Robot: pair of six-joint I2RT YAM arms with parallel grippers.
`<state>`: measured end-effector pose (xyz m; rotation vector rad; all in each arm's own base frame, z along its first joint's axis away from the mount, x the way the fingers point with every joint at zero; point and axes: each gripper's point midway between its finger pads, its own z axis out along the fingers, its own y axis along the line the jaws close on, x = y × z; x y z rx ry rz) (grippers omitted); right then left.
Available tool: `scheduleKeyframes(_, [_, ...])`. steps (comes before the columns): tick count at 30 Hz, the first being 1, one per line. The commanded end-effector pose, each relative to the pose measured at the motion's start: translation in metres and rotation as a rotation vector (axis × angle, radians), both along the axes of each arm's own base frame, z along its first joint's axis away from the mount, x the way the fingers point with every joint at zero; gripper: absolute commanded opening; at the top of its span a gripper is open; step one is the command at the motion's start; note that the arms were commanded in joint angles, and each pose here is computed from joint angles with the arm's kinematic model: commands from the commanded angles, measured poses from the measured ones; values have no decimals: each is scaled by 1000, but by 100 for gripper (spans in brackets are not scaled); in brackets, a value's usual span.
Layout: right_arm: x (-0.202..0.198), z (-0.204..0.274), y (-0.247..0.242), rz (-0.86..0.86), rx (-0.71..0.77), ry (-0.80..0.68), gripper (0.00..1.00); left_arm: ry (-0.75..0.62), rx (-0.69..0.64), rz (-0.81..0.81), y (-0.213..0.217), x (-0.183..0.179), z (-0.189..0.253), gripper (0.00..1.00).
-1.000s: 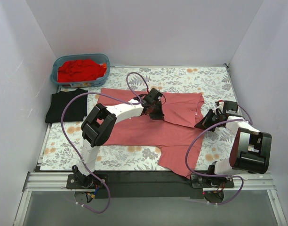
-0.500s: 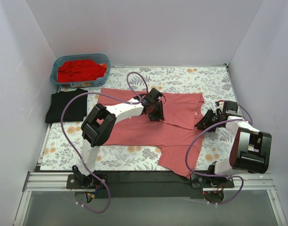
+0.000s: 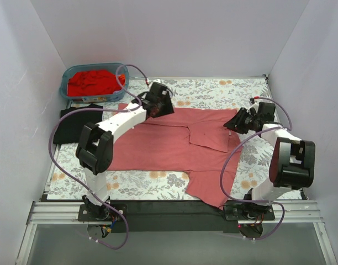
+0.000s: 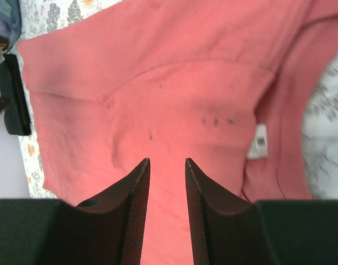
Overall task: Fold and stack the t-shirts
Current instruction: Fold the tshirt
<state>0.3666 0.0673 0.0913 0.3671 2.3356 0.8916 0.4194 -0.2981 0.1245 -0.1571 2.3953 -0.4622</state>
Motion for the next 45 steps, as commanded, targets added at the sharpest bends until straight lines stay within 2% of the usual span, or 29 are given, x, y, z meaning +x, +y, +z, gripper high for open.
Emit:
scheduleKeyframes(1, [34,11,11,3,53,-85,38,-68,99,141,78,37,6,52])
scheduleKeyframes(5, [54,-16,6,-29,50,-39,38,-39,180,204,121,58,-23,52])
scheduleKeyframes(8, [63,-38,0,-35,22,-6,37,-10,217,216,136,62,-41,52])
scheduleKeyframes(14, [83,-77,-30,-101,-18,55,38,47,255,215,144,66,-75,52])
scheduleKeyframes(19, [104,-91,-69,-173,-58,67,39,81,249,198,137,76,-93,52])
scheduleKeyframes(25, [148,-81,-94,-147,-106,31,40,120,237,179,125,93,-118,53])
scheduleKeyframes(28, [167,-63,-97,-133,-115,-14,40,94,241,185,123,113,-112,54])
scheduleKeyframes(29, [176,-48,-98,-129,-119,-47,40,58,228,192,122,128,-98,54])
scheduleKeyframes(32, [176,-20,-96,-112,-124,-84,44,38,228,200,123,139,-85,57])
scheduleKeyframes(35, [160,9,-97,-110,-174,-102,49,-15,182,198,119,141,-44,59])
scheduleKeyframes(36, [150,7,-98,-120,-199,-80,50,-1,176,196,119,133,-44,60])
scheduleKeyframes(37, [139,25,-98,-125,-221,-91,52,-39,141,201,119,128,-13,64])
scheduleKeyframes(38, [130,29,-98,-119,-246,-89,53,-48,129,203,118,121,-2,65])
scheduleKeyframes(40, [99,22,-98,-131,-281,-20,54,-54,86,216,121,93,25,67])
scheduleKeyframes(41, [87,43,-95,-130,-300,-53,54,-50,75,211,119,80,29,67])
scheduleKeyframes(42, [74,44,-94,-140,-322,-34,55,-49,63,213,121,67,38,67])
scheduleKeyframes(43, [54,49,-90,-144,-337,-25,56,17,84,218,128,40,19,67])
scheduleKeyframes(44, [36,47,-84,-130,-348,13,56,-18,38,228,129,22,47,67])
scheduleKeyframes(45, [23,44,-84,-133,-377,30,56,-7,28,229,131,6,49,68])
